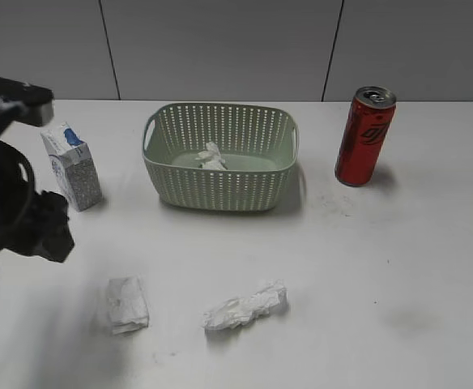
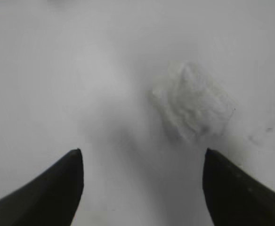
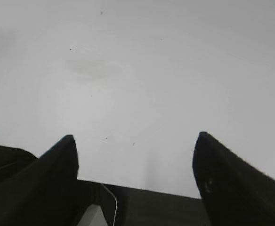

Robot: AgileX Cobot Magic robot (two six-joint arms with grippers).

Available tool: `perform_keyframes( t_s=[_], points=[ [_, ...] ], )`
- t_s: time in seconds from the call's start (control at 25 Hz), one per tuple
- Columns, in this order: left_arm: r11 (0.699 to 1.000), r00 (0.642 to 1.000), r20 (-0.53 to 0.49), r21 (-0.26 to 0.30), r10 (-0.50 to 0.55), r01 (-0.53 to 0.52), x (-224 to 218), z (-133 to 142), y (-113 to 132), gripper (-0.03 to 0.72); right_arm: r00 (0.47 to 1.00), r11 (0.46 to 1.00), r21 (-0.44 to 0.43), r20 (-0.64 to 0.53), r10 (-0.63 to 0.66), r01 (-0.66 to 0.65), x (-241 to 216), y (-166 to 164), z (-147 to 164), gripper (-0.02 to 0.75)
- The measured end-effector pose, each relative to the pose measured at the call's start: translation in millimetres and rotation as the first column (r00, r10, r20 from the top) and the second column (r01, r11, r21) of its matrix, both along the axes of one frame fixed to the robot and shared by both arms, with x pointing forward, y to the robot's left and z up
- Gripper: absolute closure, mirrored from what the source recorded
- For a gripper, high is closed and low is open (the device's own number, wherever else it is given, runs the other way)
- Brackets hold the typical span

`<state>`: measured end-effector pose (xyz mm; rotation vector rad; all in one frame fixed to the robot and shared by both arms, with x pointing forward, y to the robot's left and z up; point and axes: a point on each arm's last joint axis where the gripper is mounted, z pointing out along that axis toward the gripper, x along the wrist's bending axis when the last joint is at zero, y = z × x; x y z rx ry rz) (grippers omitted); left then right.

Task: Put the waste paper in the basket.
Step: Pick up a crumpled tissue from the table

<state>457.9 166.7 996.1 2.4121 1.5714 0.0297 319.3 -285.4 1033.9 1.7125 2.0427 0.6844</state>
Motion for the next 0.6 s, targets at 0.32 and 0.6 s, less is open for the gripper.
perform_keyframes(
  t_s=[0.32, 0.6],
  points=[
    [0.999, 0.992, -0.123, 0.017, 0.031, -0.029, 22, -49, -30, 0.116, 0.955, 1.0, 0.022, 0.297, -0.006, -0.001, -46, -4, 4, 0.167],
    [0.997, 0.978, -0.193, 0.025, 0.076, -0.073, 30, -82, -38, 0.116, 0.892, 0.999, 0.036, 0.452, -0.013, -0.004, -69, -6, 6, 0.167]
  ],
)
